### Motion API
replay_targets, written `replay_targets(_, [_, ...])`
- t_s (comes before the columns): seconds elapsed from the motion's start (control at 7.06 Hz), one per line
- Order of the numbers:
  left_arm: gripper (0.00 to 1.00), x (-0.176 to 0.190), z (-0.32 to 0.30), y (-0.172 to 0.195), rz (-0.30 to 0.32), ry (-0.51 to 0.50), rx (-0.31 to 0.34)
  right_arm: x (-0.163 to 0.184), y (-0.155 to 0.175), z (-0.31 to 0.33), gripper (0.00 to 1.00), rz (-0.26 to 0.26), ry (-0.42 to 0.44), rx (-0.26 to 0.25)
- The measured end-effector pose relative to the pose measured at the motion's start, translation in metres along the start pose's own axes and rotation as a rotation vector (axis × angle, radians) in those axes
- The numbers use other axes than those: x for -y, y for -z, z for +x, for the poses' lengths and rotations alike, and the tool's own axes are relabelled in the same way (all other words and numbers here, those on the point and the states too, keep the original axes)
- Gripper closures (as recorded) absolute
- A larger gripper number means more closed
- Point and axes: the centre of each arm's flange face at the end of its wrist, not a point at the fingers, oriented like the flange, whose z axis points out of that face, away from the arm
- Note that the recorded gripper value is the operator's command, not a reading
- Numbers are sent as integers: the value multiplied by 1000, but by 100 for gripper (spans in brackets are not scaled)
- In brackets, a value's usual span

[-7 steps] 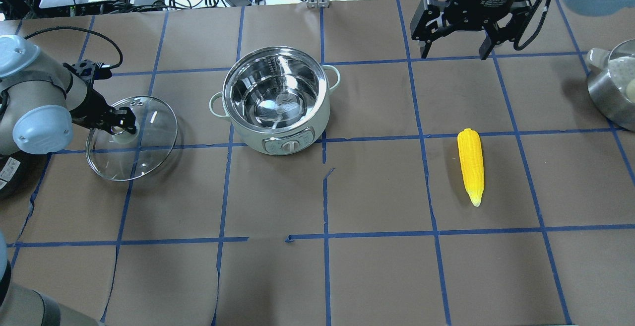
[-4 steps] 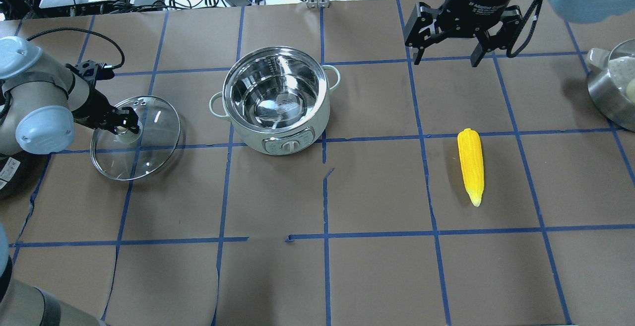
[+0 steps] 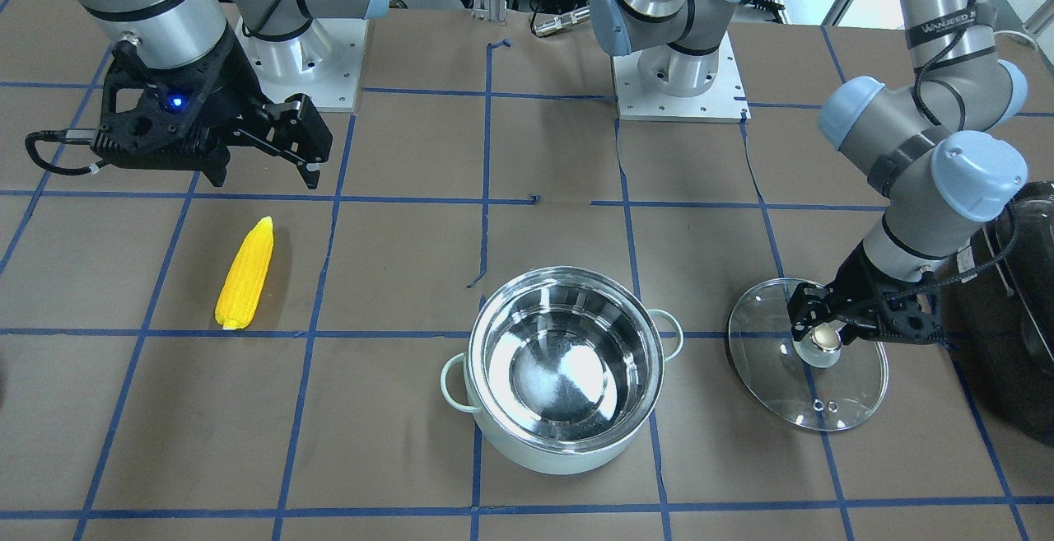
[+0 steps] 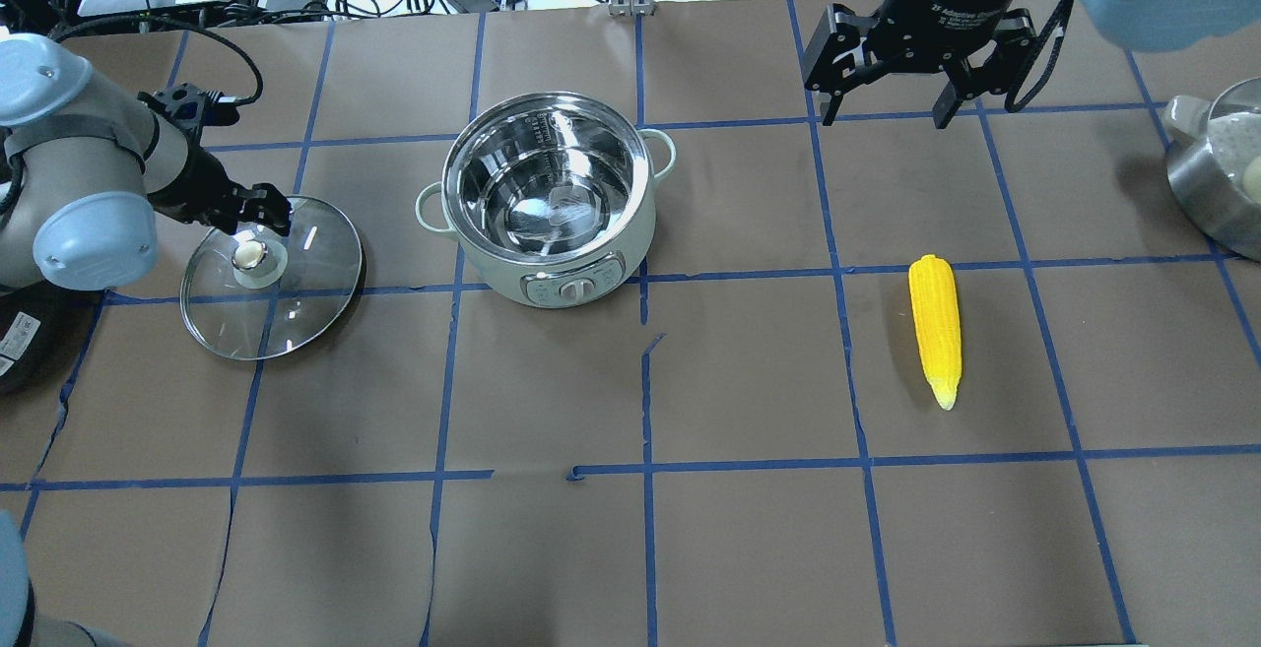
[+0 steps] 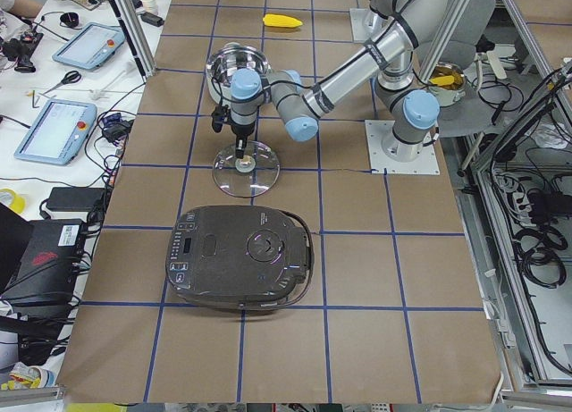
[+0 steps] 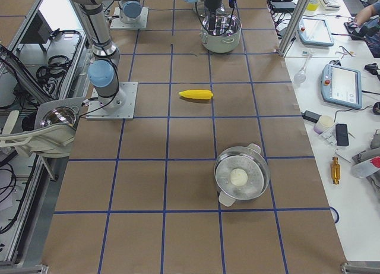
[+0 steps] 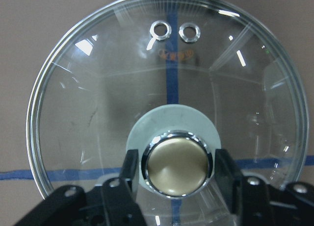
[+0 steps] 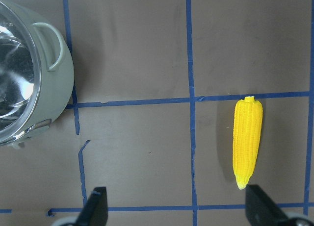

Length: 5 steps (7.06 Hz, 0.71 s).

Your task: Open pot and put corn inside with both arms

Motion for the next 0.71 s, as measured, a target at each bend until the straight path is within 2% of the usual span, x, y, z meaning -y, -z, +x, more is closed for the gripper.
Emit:
replay_targets(0.14, [21, 5, 34, 36, 0, -22, -6, 7, -6, 6, 0, -1, 14, -6])
replay_targets(0.28, [19, 12, 70, 82, -15, 6, -21, 15, -17, 18, 0, -19, 7, -13])
replay_targets(0.57, [4, 22, 151, 184, -44, 107, -42, 23, -57, 62, 0, -85, -18, -15])
replay_targets(0.71, [4, 15, 180, 226, -23, 113, -41, 22, -85, 84, 0, -106, -21, -29])
